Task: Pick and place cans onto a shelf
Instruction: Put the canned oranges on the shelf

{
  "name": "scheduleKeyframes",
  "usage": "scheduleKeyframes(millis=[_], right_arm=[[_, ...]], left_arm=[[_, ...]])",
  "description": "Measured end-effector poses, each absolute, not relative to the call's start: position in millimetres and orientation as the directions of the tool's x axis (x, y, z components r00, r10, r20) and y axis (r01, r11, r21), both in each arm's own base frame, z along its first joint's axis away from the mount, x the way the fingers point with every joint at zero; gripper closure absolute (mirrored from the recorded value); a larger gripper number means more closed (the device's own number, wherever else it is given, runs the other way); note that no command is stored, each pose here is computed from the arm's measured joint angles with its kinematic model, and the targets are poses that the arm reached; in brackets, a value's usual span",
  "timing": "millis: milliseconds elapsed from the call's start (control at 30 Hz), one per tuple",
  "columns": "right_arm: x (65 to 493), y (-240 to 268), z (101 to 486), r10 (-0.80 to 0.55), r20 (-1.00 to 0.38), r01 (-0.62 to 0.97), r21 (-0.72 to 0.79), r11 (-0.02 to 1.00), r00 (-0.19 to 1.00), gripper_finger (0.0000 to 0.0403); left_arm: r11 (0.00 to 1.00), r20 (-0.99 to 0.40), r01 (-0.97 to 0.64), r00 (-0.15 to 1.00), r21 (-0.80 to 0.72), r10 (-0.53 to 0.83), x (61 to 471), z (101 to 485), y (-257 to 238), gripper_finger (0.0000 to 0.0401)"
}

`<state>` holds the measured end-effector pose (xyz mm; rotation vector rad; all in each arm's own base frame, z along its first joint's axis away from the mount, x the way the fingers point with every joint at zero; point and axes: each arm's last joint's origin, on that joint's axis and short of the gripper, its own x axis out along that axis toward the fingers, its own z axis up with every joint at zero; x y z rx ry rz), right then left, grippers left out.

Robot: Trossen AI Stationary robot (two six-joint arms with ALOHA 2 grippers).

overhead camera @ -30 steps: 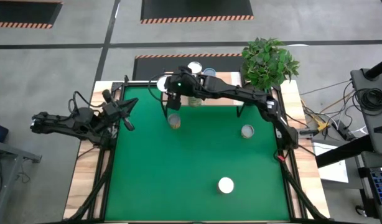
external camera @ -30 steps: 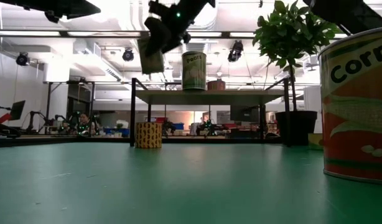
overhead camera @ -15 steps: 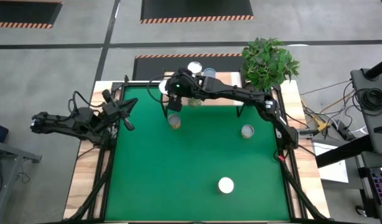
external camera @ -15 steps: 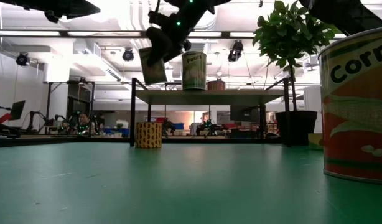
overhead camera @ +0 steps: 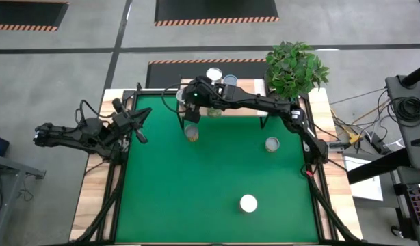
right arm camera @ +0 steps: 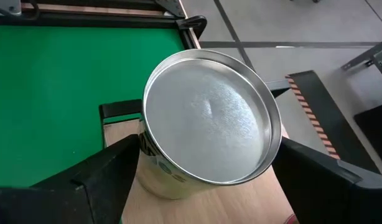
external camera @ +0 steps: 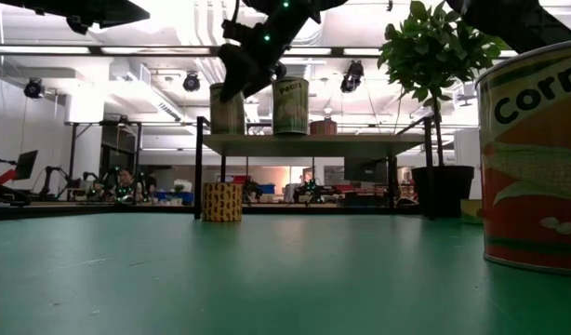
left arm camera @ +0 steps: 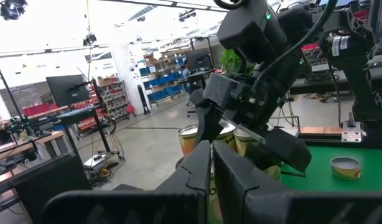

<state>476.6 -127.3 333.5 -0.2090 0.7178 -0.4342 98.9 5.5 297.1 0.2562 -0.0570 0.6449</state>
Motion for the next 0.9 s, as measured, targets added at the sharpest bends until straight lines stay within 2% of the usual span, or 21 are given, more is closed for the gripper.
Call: scheduleKeyframes(millis=[600,733,900], right_arm=[[427.1,-103.3,405.8,-0.442,-0.569,0.299,-0.33,0.895,0.694,0.0074],[409.2,-83.2,421.5,-0.407,-0.593,0.253,-0.327,0.91,0.695,0.0075],[388.1,-47.3,434.7,-0.301,-0.621,0.158,-0.275,0.948,0.724,0.0076]], left_arm=[[0.773,0.128,-0.599,0.8,0.209,0.586,99.9,296.7,5.3,0.0401],[0.777,0.125,-0.598,0.801,0.196,0.585,100.7,296.3,5.1,0.0401],[0.8,0.115,-0.567,0.824,0.196,0.555,105.3,294.9,3.6,0.0401]])
